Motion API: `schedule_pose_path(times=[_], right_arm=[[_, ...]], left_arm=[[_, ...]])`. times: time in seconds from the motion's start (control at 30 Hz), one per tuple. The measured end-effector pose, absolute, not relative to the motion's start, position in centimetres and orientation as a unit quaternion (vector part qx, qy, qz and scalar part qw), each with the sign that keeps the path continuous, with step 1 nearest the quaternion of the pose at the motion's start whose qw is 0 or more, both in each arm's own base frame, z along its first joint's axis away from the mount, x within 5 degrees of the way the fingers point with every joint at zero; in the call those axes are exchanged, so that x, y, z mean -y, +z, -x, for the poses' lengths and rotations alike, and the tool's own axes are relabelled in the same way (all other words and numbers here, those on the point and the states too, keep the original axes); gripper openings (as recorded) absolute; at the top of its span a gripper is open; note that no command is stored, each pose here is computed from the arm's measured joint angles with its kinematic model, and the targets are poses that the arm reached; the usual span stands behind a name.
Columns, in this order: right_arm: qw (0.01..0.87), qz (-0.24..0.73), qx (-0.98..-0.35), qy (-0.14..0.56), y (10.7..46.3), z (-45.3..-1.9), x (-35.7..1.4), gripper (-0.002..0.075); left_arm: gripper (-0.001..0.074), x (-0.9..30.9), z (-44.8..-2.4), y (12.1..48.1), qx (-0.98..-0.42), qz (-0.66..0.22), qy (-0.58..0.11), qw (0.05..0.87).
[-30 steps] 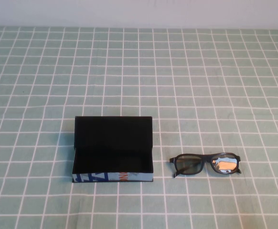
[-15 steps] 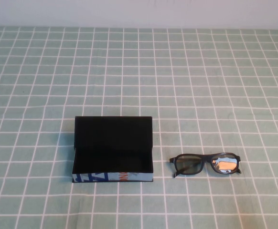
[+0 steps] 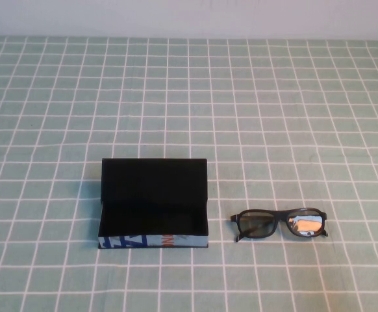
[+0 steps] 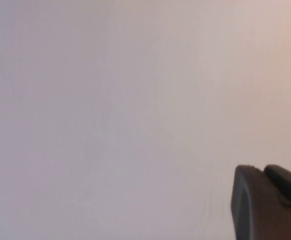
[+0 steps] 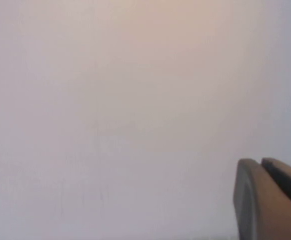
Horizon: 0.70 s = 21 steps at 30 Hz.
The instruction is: Return glasses to glasses case
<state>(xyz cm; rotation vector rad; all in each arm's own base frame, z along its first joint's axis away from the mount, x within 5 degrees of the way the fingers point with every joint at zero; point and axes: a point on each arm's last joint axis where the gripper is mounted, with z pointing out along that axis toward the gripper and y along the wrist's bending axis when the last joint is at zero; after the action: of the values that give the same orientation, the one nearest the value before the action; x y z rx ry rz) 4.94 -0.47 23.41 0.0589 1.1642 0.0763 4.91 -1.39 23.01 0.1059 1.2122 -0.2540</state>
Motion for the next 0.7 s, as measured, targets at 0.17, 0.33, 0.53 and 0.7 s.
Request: schedule_pose_path(times=[0.17, 0.33, 0.53, 0.7], right_arm=[[0.874, -0.051, -0.482, 0.022, 24.6, -4.3, 1.0, -0.0012], [0.893, -0.071, -0.444, 0.031, 25.2, -3.8, 1.3, -0.0012], [0.915, -0.112, -0.364, 0.129, 26.3, -2.9, 1.4, -0.0012], [0.943, -0.078, -0.294, 0.138, 29.8, -1.3, 1.1, -0.0012]], left_arm=[[-0.0001, 1.6, -4.3, 24.2, -0.506, -0.059, -0.133, 0.85], [-0.0001, 1.5, -4.0, 24.7, -0.479, -0.054, -0.145, 0.864], [-0.0001, 1.4, -2.1, 27.1, -0.339, -0.041, -0.209, 0.916], [-0.0001, 1.0, -0.1, 31.7, -0.277, -0.041, -0.213, 0.936]])
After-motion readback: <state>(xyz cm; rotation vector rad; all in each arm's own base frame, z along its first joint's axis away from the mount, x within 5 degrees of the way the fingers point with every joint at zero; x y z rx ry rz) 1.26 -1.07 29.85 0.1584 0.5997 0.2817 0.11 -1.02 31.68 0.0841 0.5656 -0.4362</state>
